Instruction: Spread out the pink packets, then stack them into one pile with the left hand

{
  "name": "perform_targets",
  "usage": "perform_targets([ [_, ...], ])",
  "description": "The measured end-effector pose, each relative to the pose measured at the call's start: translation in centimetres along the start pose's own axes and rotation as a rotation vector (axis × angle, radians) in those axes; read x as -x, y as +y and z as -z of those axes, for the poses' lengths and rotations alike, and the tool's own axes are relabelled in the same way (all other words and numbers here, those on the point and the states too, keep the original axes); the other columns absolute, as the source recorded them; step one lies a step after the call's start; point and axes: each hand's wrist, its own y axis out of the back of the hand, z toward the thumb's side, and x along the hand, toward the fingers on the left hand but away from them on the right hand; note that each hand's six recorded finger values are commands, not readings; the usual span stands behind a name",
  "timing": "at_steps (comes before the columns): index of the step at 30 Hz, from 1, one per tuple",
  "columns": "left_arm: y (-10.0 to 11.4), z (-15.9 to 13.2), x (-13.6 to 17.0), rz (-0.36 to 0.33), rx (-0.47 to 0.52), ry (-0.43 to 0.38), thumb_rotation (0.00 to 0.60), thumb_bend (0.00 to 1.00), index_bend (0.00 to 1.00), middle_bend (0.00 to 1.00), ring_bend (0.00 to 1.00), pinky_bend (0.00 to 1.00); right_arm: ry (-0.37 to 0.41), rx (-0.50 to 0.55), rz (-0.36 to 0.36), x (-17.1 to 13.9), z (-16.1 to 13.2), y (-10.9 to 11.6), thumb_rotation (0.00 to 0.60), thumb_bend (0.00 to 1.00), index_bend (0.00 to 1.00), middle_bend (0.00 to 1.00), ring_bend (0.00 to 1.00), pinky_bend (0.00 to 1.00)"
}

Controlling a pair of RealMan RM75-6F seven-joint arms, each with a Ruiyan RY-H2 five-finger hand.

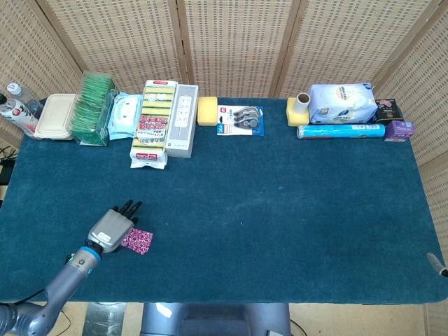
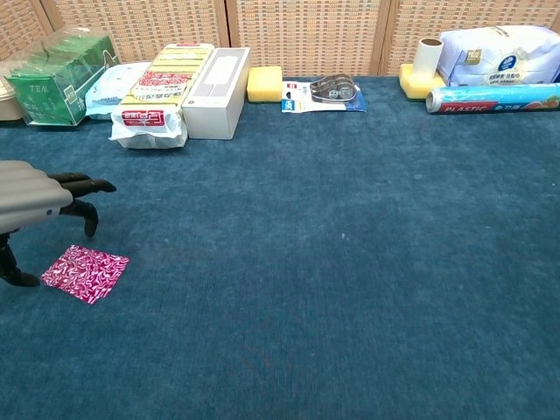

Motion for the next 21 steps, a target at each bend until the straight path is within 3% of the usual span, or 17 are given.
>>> perform_targets([
  [5, 0.7, 0.1, 0.4, -0.023, 0.024, -0.010, 0.600, 0.13, 0.30, 0.00, 0.00, 0.30, 0.001, 0.001, -0.002, 0.0, 0.0, 0.0, 0.600, 0.23, 0.18, 0.05, 0.00, 0.00],
  [10, 1.7, 0.6, 1.0, -0.067, 0.053, -0.003, 0.600, 0.12, 0.02, 0.00, 0.00, 0.25, 0.002, 0.000, -0.001, -0.1, 0.0, 0.1, 0.600, 0.23, 0.18, 0.05, 0.00, 0.00],
  [15, 2.8, 2.3, 2.5, -0.124, 0.098, 0.058, 0.600, 0.11, 0.00, 0.00, 0.00, 0.19, 0.003, -0.001, -0.003, 0.0, -0.1, 0.0, 0.600, 0.22, 0.18, 0.05, 0.00, 0.00],
  [21, 3.5, 4.3, 5.8, -0.243, 0.161, 0.141, 0.600, 0.11, 0.00, 0.00, 0.00, 0.17, 0.015, -0.017, -0.013, 0.0, -0.5, -0.5, 0.600, 0.20, 0.18, 0.04, 0.00, 0.00],
])
